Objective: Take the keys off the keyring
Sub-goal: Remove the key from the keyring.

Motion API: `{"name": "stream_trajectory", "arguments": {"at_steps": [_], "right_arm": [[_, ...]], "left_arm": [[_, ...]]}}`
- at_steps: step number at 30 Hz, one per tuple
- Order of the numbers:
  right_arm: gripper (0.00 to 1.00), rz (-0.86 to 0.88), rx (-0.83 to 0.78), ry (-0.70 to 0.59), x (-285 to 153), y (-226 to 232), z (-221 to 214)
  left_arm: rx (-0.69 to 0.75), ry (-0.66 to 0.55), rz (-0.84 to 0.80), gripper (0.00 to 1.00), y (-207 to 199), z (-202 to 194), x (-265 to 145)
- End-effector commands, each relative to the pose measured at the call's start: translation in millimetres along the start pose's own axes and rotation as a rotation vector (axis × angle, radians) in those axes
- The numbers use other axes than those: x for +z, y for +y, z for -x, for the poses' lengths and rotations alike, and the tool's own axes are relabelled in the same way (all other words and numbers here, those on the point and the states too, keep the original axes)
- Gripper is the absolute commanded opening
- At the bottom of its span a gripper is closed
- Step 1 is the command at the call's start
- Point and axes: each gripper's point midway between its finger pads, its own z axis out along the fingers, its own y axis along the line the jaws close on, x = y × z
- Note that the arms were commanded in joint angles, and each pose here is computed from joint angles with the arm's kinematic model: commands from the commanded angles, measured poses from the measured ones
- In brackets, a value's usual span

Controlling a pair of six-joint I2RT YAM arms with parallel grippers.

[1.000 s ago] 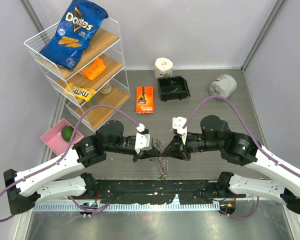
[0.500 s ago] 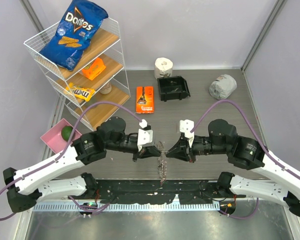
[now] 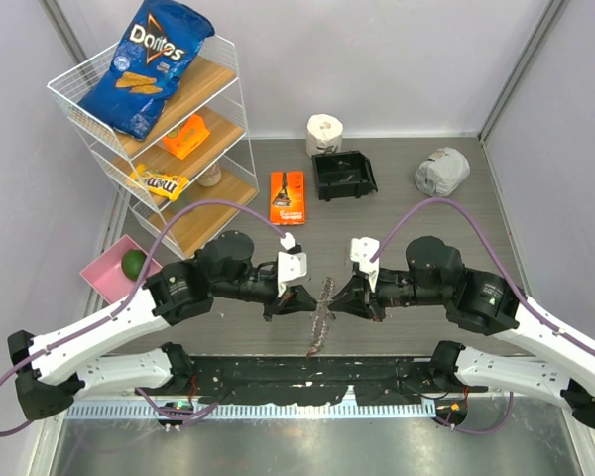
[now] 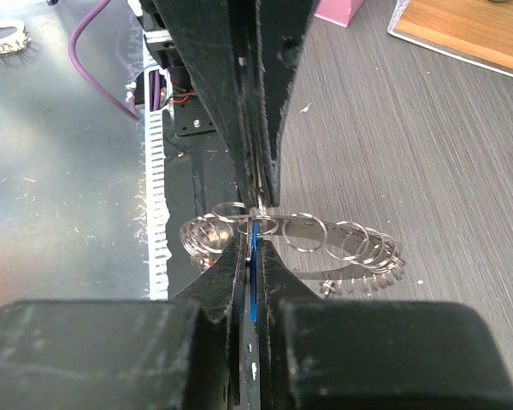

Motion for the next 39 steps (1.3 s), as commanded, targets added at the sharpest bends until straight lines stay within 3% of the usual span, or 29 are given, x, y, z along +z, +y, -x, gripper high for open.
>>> {"name": "stream_trajectory", "arguments": {"at_steps": [1, 25, 39], "right_arm": [[0.05, -0.033, -0.02, -0.05, -6.8, -2.3, 11.8], [0.05, 0.0, 0.01, -0.001, 5.4, -1.2, 0.8], [0.05, 0.021, -0.01, -0.049, -1.6, 4.7, 25.9]], "left_arm": [[0.061, -0.106, -0.002, 0.0, -6.0, 20.5, -10.5], [0.095, -0.196, -0.082, 0.0, -26.7, 37.1, -22.8], [0.048, -0.094, -0.053, 0.0, -14.4, 18.1, -10.2]]}}
